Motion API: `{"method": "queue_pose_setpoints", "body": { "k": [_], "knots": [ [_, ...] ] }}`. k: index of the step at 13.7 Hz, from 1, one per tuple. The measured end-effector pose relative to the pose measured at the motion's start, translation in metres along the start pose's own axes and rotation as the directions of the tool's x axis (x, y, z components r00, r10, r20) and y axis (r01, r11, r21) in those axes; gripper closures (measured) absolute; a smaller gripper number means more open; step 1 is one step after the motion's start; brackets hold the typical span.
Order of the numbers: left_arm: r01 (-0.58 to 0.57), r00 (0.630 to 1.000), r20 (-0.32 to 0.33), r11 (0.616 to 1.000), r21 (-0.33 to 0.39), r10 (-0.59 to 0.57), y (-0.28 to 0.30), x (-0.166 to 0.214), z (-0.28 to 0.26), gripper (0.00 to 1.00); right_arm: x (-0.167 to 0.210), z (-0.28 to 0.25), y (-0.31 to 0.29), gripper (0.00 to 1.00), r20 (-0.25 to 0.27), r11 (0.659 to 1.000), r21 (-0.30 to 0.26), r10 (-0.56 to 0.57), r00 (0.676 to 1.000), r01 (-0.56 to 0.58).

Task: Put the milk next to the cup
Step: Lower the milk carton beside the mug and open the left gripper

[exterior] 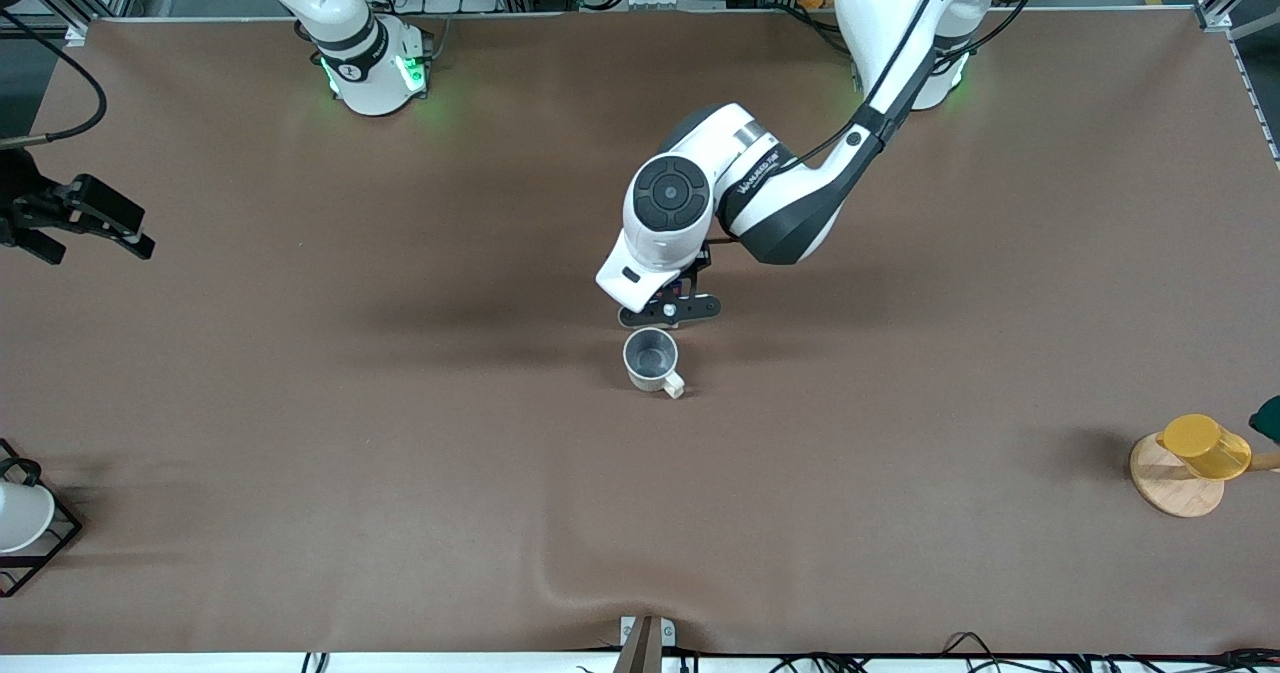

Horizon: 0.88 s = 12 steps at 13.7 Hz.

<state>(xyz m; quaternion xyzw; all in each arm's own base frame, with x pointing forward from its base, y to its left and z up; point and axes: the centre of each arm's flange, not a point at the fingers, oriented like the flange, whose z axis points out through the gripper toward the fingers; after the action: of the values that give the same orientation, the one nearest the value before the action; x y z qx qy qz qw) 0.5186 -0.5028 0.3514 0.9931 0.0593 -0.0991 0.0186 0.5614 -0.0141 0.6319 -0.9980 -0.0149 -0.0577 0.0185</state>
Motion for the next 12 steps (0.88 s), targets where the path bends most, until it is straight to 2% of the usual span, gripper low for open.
{"method": "queue_pose_setpoints", "body": {
  "k": [4, 7, 12],
  "knots": [
    [0.001, 1.000, 0.003, 1.000, 0.000, -0.001, 0.000, 0.002, 0.005, 0.60, -0.003, -0.005, -0.001, 0.00, -0.011, 1.000, -0.008, -0.005, 1.000, 0.005],
    [0.002, 1.000, 0.004, 1.000, 0.000, -0.002, 0.001, 0.003, 0.009, 0.52, -0.001, -0.015, -0.001, 0.00, -0.040, 1.000, -0.015, -0.007, 0.999, 0.006],
    [0.002, 1.000, -0.001, 1.000, -0.008, -0.002, 0.002, 0.004, 0.006, 0.02, -0.001, -0.028, 0.005, 0.00, -0.060, 1.000, -0.018, 0.003, 0.998, -0.004]
  ]
}}
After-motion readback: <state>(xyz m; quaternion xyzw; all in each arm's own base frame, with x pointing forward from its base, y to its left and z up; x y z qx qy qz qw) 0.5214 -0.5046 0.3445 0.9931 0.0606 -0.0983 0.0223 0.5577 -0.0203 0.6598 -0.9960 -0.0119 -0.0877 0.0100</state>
